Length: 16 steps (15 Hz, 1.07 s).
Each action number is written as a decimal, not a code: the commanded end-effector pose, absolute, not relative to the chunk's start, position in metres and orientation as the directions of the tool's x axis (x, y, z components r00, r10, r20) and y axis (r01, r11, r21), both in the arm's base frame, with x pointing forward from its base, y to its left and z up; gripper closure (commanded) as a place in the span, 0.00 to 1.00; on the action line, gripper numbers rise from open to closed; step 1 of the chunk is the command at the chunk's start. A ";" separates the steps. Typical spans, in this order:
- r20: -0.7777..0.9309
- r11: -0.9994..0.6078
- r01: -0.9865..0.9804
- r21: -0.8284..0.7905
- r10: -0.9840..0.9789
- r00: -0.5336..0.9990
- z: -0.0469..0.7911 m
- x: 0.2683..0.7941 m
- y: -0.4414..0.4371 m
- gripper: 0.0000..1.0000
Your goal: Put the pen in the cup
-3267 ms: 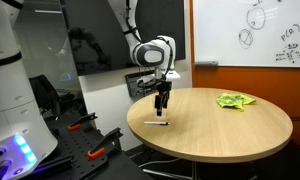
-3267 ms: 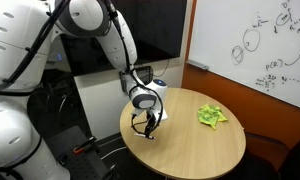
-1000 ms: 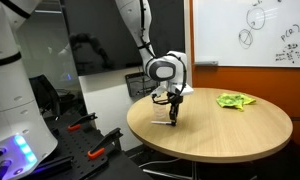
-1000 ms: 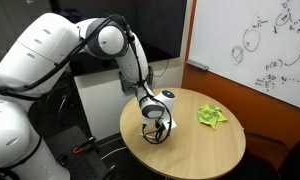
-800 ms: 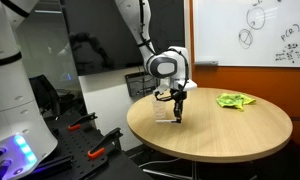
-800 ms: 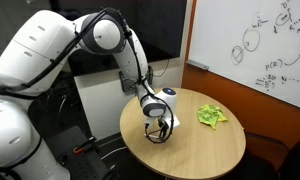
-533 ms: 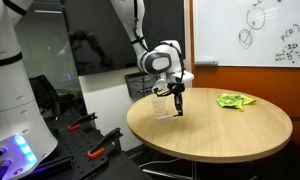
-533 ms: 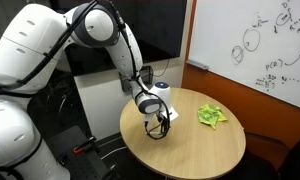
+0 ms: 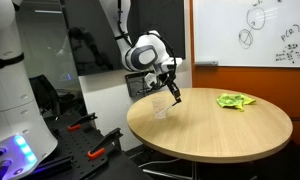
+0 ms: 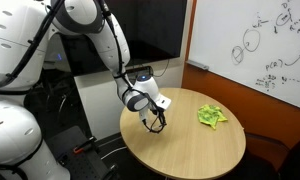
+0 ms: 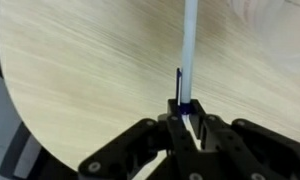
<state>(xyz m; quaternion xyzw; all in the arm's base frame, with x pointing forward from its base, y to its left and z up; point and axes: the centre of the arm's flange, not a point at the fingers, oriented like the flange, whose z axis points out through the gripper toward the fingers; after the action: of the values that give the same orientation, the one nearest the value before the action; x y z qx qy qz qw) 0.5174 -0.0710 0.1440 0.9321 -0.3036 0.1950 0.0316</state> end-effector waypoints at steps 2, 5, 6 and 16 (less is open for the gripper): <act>0.401 -0.936 -0.349 -0.050 -0.338 0.851 0.174 0.522 -0.062 0.96; 0.414 -0.983 -0.184 -0.025 -0.177 0.893 0.188 0.524 -0.056 0.96; 0.416 -0.991 -0.129 -0.024 -0.127 0.900 0.190 0.525 -0.055 0.96; 0.448 -0.950 0.312 0.018 0.286 0.847 0.193 0.513 -0.063 0.96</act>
<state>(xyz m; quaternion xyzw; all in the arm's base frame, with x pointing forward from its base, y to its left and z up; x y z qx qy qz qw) 0.5192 -0.0502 0.1870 0.9674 0.1149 0.2252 -0.0134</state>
